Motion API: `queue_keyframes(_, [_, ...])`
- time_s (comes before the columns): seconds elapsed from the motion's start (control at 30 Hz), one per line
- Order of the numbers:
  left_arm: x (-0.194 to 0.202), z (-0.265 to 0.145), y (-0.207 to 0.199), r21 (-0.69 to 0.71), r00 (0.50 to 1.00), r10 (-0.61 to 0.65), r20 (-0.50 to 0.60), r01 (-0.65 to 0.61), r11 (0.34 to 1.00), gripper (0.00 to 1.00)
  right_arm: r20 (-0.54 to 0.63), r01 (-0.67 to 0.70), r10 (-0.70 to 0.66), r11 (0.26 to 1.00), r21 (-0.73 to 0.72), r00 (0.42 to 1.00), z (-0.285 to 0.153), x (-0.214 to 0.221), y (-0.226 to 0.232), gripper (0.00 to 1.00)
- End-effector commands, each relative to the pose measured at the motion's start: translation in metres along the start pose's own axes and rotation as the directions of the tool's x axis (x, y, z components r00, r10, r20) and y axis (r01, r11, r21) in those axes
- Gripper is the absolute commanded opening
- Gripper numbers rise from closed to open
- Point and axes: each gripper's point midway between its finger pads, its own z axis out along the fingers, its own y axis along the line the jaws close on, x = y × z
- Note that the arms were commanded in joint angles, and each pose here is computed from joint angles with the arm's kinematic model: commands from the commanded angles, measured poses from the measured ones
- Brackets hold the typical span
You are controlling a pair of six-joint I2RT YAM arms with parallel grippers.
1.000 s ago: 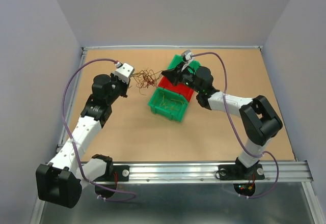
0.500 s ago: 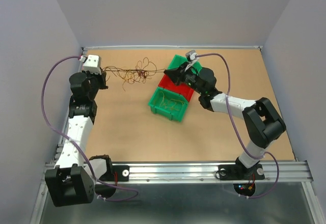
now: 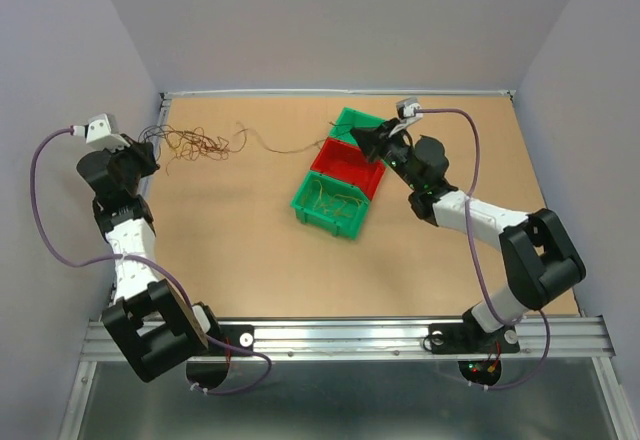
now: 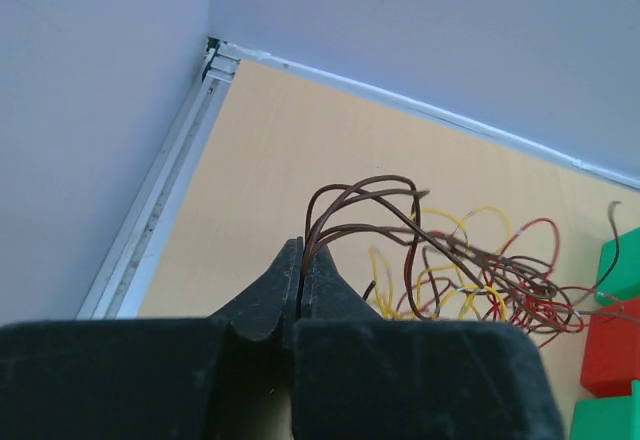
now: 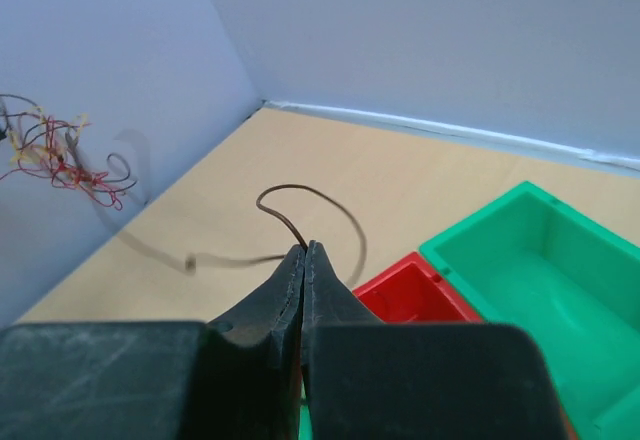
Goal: Untangle the cables
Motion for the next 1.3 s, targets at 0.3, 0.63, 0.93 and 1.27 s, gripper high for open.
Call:
queue_keyframes(0.3, [-0.02,-0.003,-0.004,0.068,0.996,-0.022,0.083,0.017,0.998,0.0,0.193,-0.085,0.038,0.967,0.242,0.981,-0.075,-0.079,-0.103,0.01])
queue_keyframes(0.63, [-0.003,0.008,-0.023,0.139,0.999,0.005,0.032,-0.01,0.99,0.0,0.104,-0.086,0.068,0.98,0.18,0.992,-0.044,-0.065,-0.118,0.01])
queue_keyframes(0.93, [0.01,0.011,-0.054,0.177,0.996,0.079,0.031,-0.083,0.981,0.0,-0.031,-0.054,0.057,0.994,0.092,0.998,0.006,-0.035,-0.135,0.01])
queue_keyframes(1.27, [0.007,0.004,-0.068,0.179,0.989,0.13,0.071,-0.141,0.974,0.0,-0.082,-0.054,0.06,0.995,0.079,0.995,0.036,-0.027,-0.15,0.01])
